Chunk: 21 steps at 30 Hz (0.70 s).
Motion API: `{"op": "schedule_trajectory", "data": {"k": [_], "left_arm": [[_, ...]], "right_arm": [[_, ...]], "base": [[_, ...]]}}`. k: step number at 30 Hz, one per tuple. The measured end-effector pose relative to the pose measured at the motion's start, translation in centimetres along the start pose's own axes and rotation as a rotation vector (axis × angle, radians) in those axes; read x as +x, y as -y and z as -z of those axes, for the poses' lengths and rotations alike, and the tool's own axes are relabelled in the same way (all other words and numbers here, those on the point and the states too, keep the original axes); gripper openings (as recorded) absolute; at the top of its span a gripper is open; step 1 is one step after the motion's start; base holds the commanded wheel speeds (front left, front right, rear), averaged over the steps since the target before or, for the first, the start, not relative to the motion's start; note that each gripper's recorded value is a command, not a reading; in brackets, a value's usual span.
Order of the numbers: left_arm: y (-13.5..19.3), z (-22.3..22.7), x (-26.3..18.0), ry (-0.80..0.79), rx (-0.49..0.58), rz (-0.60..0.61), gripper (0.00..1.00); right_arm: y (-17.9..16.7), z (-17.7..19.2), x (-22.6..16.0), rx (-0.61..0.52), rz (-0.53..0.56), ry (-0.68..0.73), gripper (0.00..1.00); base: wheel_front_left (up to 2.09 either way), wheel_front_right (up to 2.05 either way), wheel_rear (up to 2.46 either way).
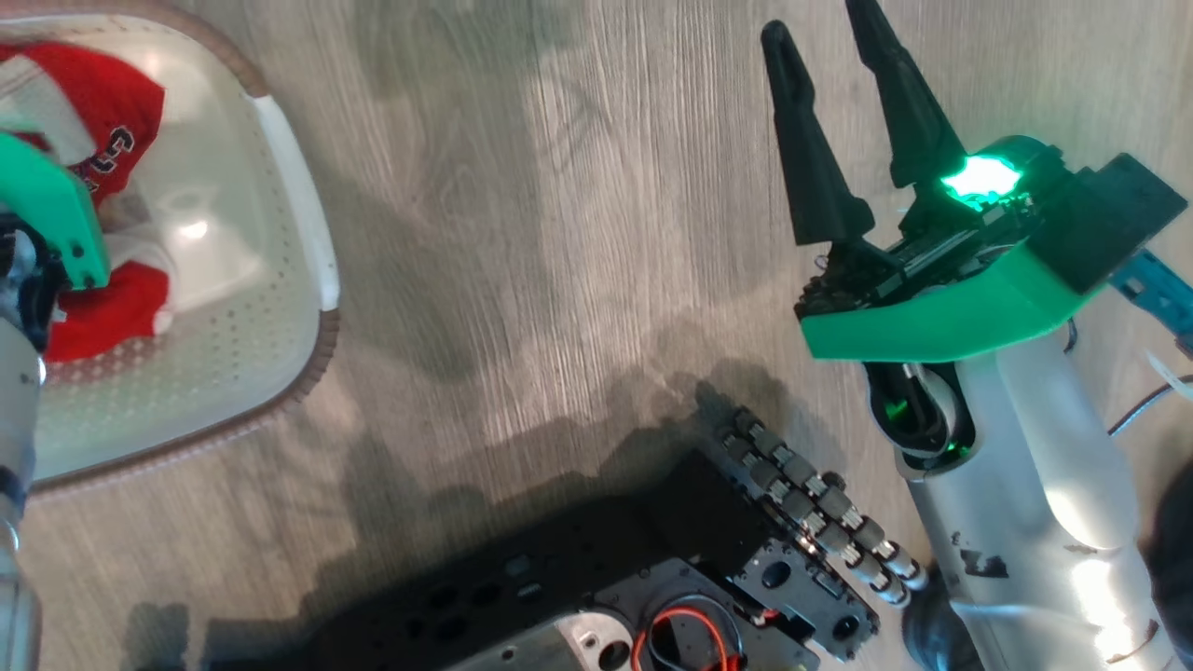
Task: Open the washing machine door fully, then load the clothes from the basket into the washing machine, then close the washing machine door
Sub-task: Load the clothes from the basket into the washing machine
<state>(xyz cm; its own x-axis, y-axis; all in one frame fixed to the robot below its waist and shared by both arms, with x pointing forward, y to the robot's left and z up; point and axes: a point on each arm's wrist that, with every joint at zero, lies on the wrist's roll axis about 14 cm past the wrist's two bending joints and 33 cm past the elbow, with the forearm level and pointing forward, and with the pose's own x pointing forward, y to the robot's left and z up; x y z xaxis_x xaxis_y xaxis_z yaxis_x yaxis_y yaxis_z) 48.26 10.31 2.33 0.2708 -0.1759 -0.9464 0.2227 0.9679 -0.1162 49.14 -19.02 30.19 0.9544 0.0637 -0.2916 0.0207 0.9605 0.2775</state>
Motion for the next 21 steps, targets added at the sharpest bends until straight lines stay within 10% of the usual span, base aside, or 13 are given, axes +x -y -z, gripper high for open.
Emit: {"op": "schedule_trajectory", "data": {"k": [21], "left_arm": [[-1.2,-7.3,-14.3,0.495,-0.137,-0.099,0.0]], "right_arm": [[-3.5,-6.7,-2.1,-0.048,-0.057,0.149,1.0]], "base": [[0.0,0.0,0.0]]}}
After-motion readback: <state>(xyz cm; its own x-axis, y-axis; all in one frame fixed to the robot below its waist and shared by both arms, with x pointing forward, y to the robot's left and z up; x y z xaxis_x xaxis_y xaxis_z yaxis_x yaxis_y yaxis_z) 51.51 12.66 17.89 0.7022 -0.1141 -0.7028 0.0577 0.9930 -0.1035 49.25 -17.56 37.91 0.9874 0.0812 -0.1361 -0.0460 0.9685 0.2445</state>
